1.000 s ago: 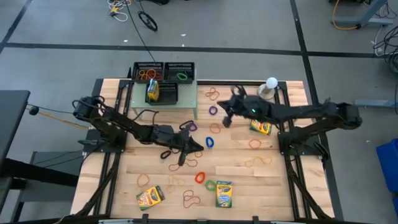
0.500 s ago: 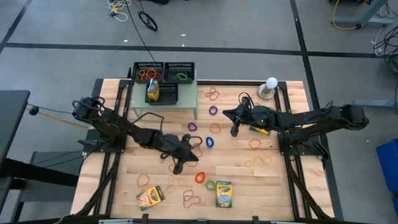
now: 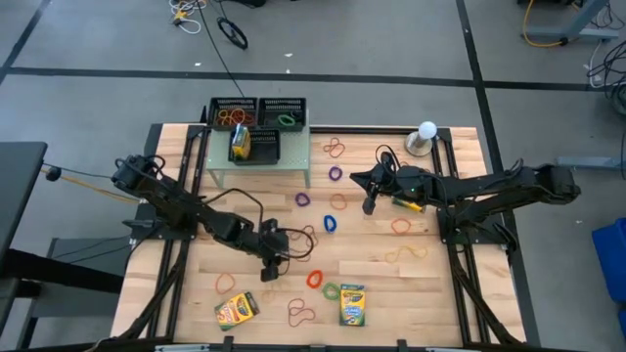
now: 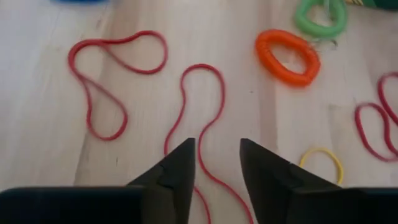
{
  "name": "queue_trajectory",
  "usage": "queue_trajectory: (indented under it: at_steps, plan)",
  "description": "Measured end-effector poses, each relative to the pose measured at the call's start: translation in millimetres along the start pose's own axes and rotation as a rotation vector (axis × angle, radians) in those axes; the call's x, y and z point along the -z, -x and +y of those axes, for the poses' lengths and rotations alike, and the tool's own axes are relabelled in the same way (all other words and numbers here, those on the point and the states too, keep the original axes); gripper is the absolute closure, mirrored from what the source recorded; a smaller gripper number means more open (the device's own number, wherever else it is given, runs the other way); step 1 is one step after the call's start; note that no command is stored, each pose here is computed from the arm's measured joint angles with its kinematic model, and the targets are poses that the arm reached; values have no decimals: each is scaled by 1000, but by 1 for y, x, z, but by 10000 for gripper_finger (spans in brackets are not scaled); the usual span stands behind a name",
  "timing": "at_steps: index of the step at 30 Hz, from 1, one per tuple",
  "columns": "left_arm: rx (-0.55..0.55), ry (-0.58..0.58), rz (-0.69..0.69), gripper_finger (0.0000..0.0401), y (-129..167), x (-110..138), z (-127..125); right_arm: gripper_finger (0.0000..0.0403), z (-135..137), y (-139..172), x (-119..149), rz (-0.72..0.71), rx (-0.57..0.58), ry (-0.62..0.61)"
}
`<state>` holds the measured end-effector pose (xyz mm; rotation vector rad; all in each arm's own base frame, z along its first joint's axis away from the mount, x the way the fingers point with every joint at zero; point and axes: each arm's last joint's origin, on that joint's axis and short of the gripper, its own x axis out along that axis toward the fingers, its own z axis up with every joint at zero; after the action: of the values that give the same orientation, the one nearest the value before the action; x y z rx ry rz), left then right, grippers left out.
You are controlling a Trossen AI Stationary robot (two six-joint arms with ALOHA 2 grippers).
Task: Pick & Place Office Desk Supplies
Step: Put the red rubber band into the top left black bin on the shelf
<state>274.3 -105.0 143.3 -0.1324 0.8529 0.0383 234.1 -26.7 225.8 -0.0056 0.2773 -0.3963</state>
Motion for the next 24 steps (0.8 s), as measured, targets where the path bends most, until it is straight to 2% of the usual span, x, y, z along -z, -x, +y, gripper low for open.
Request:
queue_trajectory:
  at_steps: [3,9,14,24]
  plan:
    - [-9,59,-6,231,0,0,1,366,0,0,0,0,0,0]
    - [-88,83,-5,184,0,2,4,366,0,0,0,1,-1,0]
    - [-110,87,14,181,-2,-4,1,366,0,0,0,0,-1,0]
    - [-199,-20,227,182,-29,-12,-9,366,0,0,1,5,-1,2]
